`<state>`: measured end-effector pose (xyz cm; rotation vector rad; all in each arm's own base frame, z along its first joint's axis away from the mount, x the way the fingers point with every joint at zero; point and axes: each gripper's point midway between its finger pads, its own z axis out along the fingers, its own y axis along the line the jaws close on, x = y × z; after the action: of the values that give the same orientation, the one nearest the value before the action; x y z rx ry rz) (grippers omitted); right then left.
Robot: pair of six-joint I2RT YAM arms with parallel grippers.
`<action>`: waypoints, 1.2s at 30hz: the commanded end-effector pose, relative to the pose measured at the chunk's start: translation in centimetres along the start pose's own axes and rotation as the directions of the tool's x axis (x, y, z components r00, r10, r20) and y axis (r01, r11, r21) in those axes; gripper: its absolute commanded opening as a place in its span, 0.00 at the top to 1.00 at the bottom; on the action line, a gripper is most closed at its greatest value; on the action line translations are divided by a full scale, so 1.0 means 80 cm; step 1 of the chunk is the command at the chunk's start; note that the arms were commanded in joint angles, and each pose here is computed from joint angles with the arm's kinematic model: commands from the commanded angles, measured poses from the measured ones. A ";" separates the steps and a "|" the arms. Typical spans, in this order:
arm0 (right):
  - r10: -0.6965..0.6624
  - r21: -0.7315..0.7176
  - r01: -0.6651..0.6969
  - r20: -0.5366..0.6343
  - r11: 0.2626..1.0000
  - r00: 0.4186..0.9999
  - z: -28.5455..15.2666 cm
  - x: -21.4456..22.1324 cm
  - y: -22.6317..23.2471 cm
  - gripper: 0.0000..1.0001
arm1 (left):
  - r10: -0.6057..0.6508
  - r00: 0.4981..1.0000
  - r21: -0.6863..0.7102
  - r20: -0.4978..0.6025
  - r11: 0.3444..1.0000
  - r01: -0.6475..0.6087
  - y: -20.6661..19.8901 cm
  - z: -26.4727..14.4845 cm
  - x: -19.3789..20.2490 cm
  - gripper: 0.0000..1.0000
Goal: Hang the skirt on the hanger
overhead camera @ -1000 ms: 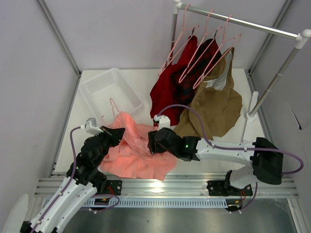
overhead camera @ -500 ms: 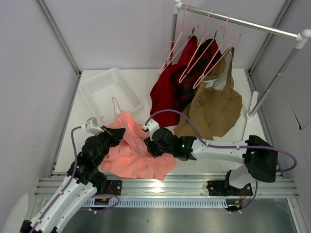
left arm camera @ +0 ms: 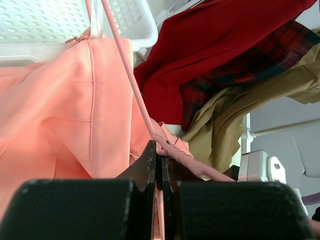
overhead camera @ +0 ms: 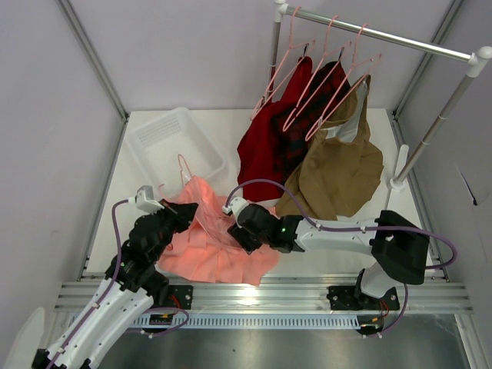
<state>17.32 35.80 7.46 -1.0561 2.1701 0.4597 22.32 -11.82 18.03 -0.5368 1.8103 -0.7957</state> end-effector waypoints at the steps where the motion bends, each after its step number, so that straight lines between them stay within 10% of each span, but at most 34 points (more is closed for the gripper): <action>1: -0.040 0.019 0.040 0.012 0.999 0.999 0.000 -0.016 -0.004 0.44 | 0.005 1.000 0.006 0.024 1.000 -0.005 -0.011 -0.003 -0.015 1.00; 10: 0.009 0.064 -0.013 0.070 0.998 0.998 -0.009 -0.037 -0.016 1.00 | 0.010 0.999 0.004 0.034 1.000 -0.010 -0.016 -0.002 -0.022 1.00; 36: 0.303 -0.287 -0.183 0.463 0.940 0.833 -0.100 -0.102 0.026 1.00 | -0.162 0.981 -0.064 0.109 0.983 0.169 -0.049 0.036 -0.075 1.00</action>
<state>15.64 36.02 14.74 -0.7673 1.9448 0.8849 26.29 -11.76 21.67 -0.6929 1.8198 -0.7596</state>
